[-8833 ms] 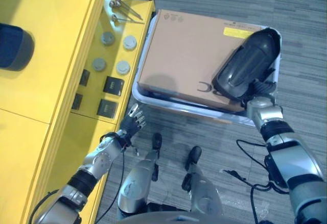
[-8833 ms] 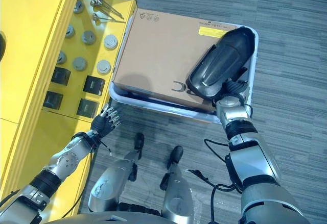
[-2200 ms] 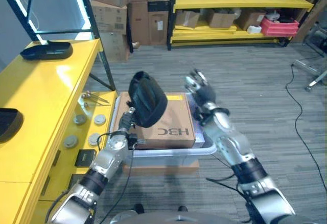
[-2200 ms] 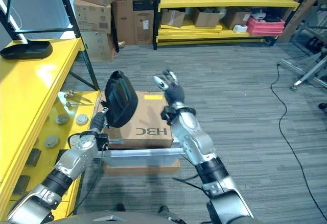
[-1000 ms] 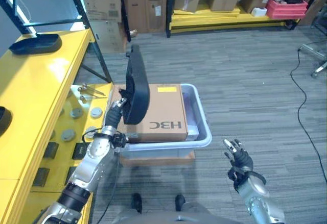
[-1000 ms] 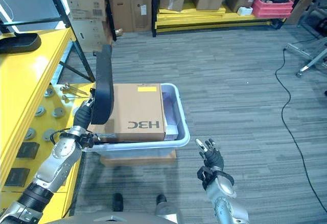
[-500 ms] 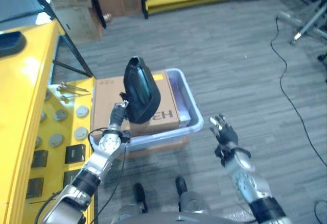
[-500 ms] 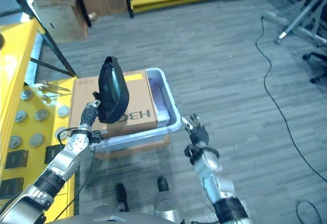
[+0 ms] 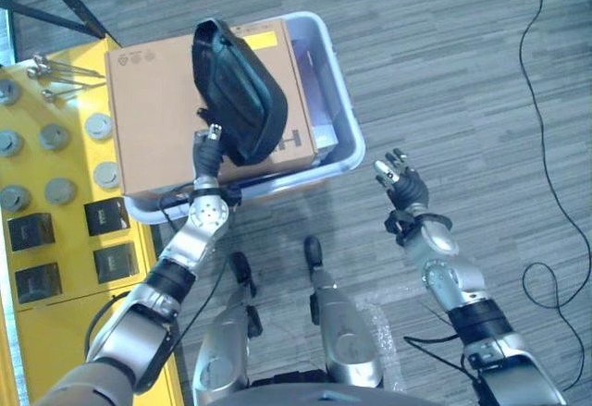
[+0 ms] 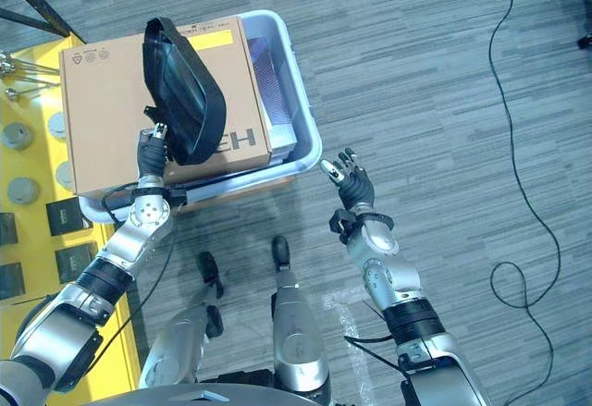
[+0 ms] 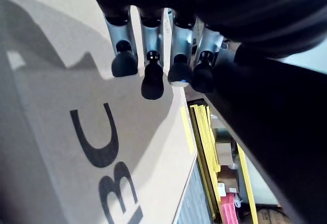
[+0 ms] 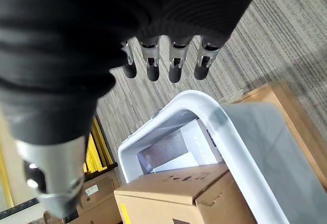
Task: Move parts from the plastic box to the shelf.
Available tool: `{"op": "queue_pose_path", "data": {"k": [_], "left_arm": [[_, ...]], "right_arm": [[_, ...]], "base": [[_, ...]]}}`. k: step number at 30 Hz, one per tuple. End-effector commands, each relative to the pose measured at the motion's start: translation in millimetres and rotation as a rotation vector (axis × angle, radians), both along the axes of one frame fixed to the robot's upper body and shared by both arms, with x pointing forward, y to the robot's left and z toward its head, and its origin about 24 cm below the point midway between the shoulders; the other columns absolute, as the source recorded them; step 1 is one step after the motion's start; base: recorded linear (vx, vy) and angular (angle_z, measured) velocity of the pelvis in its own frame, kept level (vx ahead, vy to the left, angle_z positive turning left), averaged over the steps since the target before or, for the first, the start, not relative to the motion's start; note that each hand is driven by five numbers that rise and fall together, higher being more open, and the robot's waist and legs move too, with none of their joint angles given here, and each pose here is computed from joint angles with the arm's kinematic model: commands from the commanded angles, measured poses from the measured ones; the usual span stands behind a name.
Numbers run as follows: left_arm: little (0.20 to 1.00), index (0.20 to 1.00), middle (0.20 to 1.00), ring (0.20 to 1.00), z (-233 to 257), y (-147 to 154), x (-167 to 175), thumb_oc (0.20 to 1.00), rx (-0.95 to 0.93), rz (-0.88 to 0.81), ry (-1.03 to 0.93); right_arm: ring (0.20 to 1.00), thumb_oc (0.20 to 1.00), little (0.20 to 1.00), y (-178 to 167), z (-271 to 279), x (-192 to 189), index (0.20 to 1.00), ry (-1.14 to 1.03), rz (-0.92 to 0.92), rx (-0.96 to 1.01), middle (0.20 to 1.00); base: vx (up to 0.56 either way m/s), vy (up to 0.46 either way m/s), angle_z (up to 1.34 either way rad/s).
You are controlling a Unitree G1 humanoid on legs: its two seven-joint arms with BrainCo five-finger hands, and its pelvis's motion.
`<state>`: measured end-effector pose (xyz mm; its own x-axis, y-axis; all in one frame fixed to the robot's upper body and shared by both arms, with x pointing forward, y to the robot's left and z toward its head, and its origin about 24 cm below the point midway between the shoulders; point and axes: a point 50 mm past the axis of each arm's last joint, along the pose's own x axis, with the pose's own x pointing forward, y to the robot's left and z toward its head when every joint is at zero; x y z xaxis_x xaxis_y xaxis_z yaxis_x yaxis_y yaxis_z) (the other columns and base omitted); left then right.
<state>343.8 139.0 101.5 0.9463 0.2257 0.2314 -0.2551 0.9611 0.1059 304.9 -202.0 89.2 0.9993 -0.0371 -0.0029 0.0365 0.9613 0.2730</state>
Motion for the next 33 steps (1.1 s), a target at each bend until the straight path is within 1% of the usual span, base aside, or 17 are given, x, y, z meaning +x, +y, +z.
{"op": "queue_pose_path", "data": {"k": [1, 3, 6, 9, 13, 17, 23, 28, 33], "left_arm": [[0.200, 0.200, 0.200, 0.200, 36, 10, 7, 0.200, -0.039, 0.030, -0.199], [0.200, 0.200, 0.200, 0.200, 35, 10, 5, 0.200, -0.063, 0.025, -0.206], [0.200, 0.200, 0.200, 0.200, 34, 9, 2, 0.200, -0.039, 0.033, -0.208], [0.200, 0.200, 0.200, 0.200, 35, 15, 6, 0.200, 0.033, 0.068, -0.191], [0.200, 0.200, 0.200, 0.200, 38, 24, 1, 0.200, -0.008, 0.054, -0.237], [0.200, 0.200, 0.200, 0.200, 47, 26, -11, 0.200, -0.015, 0.004, -0.311], [0.200, 0.200, 0.200, 0.200, 50, 27, -35, 0.200, -0.027, -0.073, -0.339], [0.200, 0.200, 0.200, 0.200, 46, 37, -51, 0.200, -0.063, -0.080, -0.343], [0.200, 0.200, 0.200, 0.200, 54, 45, -60, 0.200, -0.037, -0.076, -0.375]], "right_arm": [[1.000, 1.000, 1.000, -5, 14, -5, 1.000, -0.082, 0.008, 0.030, 1.000], [1.000, 1.000, 1.000, -2, 15, -5, 1.000, -0.082, 0.012, 0.030, 1.000], [1.000, 1.000, 1.000, -1, 14, -5, 1.000, -0.079, 0.012, 0.027, 1.000], [1.000, 1.000, 1.000, 2, 19, 0, 1.000, -0.080, 0.012, 0.021, 1.000], [1.000, 1.000, 1.000, 0, 12, -6, 1.000, -0.061, 0.004, 0.028, 1.000], [1.000, 1.000, 1.000, -7, 2, -14, 1.000, -0.048, -0.015, 0.040, 1.000], [1.000, 1.000, 1.000, -7, -11, -25, 1.000, -0.014, -0.052, 0.073, 1.000], [1.000, 1.000, 1.000, -5, -21, -34, 1.000, 0.018, -0.081, 0.086, 1.000], [1.000, 1.000, 1.000, -3, -31, -42, 1.000, 0.045, -0.091, 0.092, 1.000]], "base": [[-0.01, 0.035, 0.00], [0.01, 0.054, 0.01], [0.02, 0.045, 0.01], [0.00, 0.042, 0.11], [0.02, 0.028, 0.05], [0.03, -0.009, 0.06], [0.06, -0.044, 0.13], [0.07, -0.042, 0.14], [0.02, -0.073, 0.07]]}}
